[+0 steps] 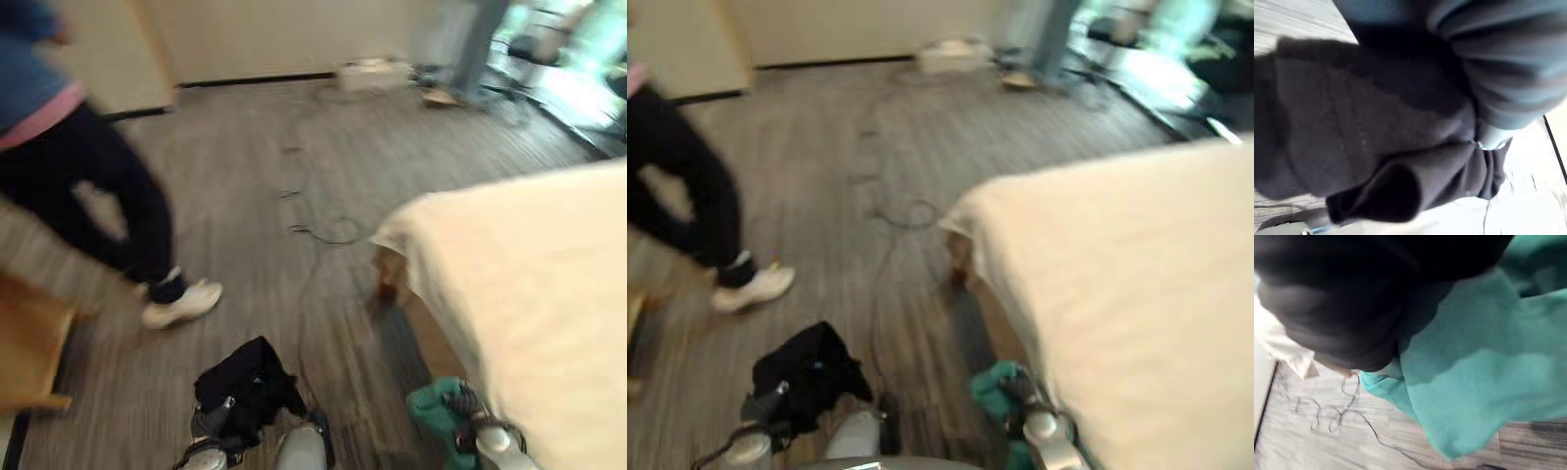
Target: Tidy up the quilt and then pick up the clothes from the bed and put them into the laundry hamper.
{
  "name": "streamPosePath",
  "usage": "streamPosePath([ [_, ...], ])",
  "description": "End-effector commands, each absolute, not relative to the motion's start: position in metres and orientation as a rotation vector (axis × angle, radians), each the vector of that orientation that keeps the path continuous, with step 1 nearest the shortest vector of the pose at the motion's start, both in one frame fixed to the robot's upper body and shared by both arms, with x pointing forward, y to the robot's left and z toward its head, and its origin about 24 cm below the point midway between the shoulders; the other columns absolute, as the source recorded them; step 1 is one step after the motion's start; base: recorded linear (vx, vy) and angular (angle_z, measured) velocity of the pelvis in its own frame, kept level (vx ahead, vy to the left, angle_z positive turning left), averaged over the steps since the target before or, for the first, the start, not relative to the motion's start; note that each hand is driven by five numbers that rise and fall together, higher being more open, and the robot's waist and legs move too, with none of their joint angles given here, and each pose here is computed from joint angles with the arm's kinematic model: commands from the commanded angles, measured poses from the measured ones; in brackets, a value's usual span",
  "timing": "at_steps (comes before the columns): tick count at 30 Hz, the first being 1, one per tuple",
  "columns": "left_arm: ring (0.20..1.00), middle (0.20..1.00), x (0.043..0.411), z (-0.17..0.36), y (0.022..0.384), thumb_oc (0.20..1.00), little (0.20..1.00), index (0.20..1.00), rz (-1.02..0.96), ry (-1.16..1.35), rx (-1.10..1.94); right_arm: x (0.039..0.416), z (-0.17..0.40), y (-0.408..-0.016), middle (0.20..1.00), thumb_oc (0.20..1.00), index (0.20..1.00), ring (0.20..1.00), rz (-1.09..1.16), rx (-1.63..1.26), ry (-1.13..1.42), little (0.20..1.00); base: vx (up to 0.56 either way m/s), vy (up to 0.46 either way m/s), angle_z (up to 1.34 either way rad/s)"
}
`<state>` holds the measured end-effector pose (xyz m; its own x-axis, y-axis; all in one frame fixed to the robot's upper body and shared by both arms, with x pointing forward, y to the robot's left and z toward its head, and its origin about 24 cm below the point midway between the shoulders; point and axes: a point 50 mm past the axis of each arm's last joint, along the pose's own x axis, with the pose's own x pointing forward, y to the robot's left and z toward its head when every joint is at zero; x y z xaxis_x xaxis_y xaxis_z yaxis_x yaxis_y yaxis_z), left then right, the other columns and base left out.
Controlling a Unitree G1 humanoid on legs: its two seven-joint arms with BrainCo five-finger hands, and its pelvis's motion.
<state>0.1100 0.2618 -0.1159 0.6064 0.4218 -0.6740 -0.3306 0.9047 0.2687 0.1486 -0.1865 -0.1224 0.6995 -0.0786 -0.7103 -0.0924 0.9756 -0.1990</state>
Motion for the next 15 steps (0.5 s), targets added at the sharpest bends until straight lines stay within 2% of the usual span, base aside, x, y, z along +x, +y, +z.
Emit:
streamPosePath([
  [1, 0.2, 0.2, 0.154, -0.087, 0.28, 0.2, 0.2, 0.2, 0.422, 0.643, 0.223, 0.182, -0.099, -0.197, 0.2, 0.2, 0.2, 0.2, -0.045, -0.221, 0.641, 0.2, 0.12, 0.292, 0.95],
  [2, 0.2, 0.2, 0.159, -0.083, 0.277, 0.2, 0.2, 0.2, 0.422, 0.607, 0.203, 0.185, -0.097, -0.196, 0.2, 0.2, 0.2, 0.2, -0.047, -0.218, 0.626, 0.2, 0.13, 0.283, 1.39],
  [6, 0.2, 0.2, 0.183, -0.073, 0.256, 0.2, 0.2, 0.2, 0.316, 0.527, 0.166, 0.19, -0.091, -0.216, 0.2, 0.2, 0.2, 0.2, -0.165, -0.205, 0.598, 0.2, 0.23, 0.06, 2.86],
  [8, 0.2, 0.2, 0.19, -0.071, 0.252, 0.2, 0.2, 0.2, 0.288, 0.518, 0.178, 0.192, -0.091, -0.226, 0.2, 0.2, 0.2, 0.2, -0.222, -0.178, 0.602, 0.2, 0.24, -0.048, 1.97],
  [9, 0.2, 0.2, 0.183, -0.08, 0.26, 0.2, 0.2, 0.2, 0.319, 0.595, 0.224, 0.189, -0.09, -0.236, 0.2, 0.2, 0.2, 0.2, -0.266, -0.224, 0.609, 0.2, 0.1, -0.027, 1.92],
  [11, 0.2, 0.2, 0.191, -0.076, 0.251, 0.2, 0.2, 0.2, 0.285, 0.539, 0.198, 0.188, -0.092, -0.234, 0.2, 0.2, 0.2, 0.2, -0.24, -0.186, 0.617, 0.2, 0.08, -0.034, 1.79],
  [15, 0.2, 0.2, 0.173, -0.089, 0.243, 0.2, 0.2, 0.2, 0.278, 0.595, 0.131, 0.189, -0.091, -0.236, 0.2, 0.2, 0.2, 0.2, -0.227, -0.191, 0.62, 0.2, 0.12, -0.028, 0.4],
])
